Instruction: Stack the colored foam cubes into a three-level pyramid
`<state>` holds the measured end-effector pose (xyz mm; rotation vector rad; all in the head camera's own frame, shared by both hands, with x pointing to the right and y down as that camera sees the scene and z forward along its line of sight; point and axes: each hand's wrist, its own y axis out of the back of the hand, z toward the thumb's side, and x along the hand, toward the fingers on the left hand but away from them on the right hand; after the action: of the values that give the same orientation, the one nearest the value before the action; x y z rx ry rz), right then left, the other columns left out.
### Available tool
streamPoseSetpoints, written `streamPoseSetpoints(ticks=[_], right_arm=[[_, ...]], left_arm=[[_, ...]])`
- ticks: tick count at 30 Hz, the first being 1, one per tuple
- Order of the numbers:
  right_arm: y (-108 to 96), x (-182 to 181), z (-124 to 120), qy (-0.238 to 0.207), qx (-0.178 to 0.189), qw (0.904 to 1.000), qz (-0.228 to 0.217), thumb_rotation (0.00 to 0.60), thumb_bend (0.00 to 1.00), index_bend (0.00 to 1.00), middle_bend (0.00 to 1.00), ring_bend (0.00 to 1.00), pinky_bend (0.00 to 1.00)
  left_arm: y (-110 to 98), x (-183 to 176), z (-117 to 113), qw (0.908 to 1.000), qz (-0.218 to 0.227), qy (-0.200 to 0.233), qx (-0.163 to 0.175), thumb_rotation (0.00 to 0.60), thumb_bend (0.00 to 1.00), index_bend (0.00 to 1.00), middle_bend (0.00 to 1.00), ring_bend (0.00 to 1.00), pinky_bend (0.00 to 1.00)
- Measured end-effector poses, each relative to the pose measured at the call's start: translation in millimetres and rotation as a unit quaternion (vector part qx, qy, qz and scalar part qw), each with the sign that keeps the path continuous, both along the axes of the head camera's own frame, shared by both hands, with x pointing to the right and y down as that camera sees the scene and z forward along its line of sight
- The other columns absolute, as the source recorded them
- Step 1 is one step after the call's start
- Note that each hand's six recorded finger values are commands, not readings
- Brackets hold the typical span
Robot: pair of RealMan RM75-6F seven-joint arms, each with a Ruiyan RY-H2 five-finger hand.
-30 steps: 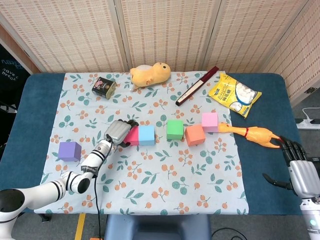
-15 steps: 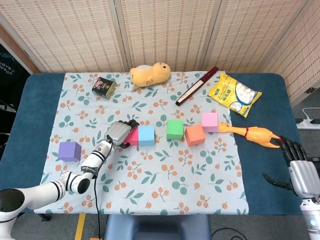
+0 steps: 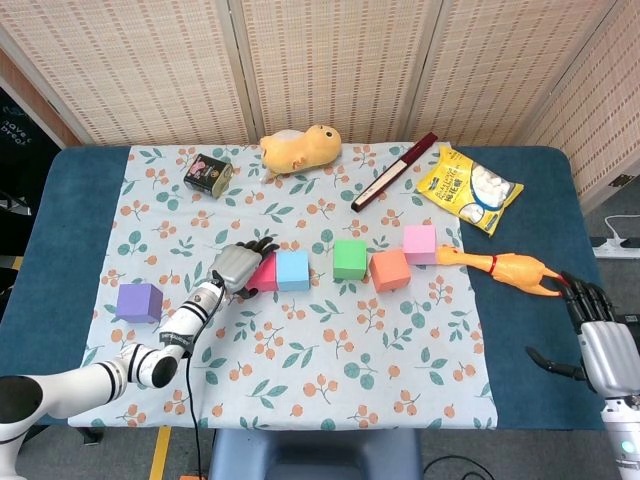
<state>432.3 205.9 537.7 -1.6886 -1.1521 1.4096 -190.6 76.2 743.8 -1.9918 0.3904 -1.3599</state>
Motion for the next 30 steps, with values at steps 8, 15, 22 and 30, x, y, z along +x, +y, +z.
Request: streamPoseSetpoints(ticks=[8, 15, 22, 30], right_arm=[[-7, -4, -2, -0.001, -0.004, 0.9998, -0.017, 0.490, 0.00, 0.00, 0.00, 0.00, 0.00], [-34, -30, 4, -0.037, -0.036, 0.9962, -0.070, 0.493, 0.00, 0.00, 0.00, 0.00, 0.00], [-82, -93, 31, -0.075, -0.095, 0.9793, -0.162, 0.491, 0.00, 0.00, 0.06, 0.00, 0.01], [-135, -189, 88, -0.097, -0.160, 0.9541, -0.234, 0.489, 0.00, 0.00, 0.06, 0.00, 0.01]], left_arm=[[-7, -16, -32, 0.9995, -0.021, 0.022, 0.010, 0.600, 0.29, 0.05, 0.00, 0.04, 0.19], [-17, -87, -85, 0.9915, -0.104, 0.042, 0.067, 0.600, 0.28, 0.09, 0.00, 0.05, 0.19], [17, -151, -115, 0.9841, -0.144, 0.028, 0.100, 0.600, 0.28, 0.15, 0.05, 0.08, 0.18], [66, -176, -134, 0.9858, -0.137, 0.019, 0.095, 0.600, 0.28, 0.16, 0.05, 0.08, 0.18]])
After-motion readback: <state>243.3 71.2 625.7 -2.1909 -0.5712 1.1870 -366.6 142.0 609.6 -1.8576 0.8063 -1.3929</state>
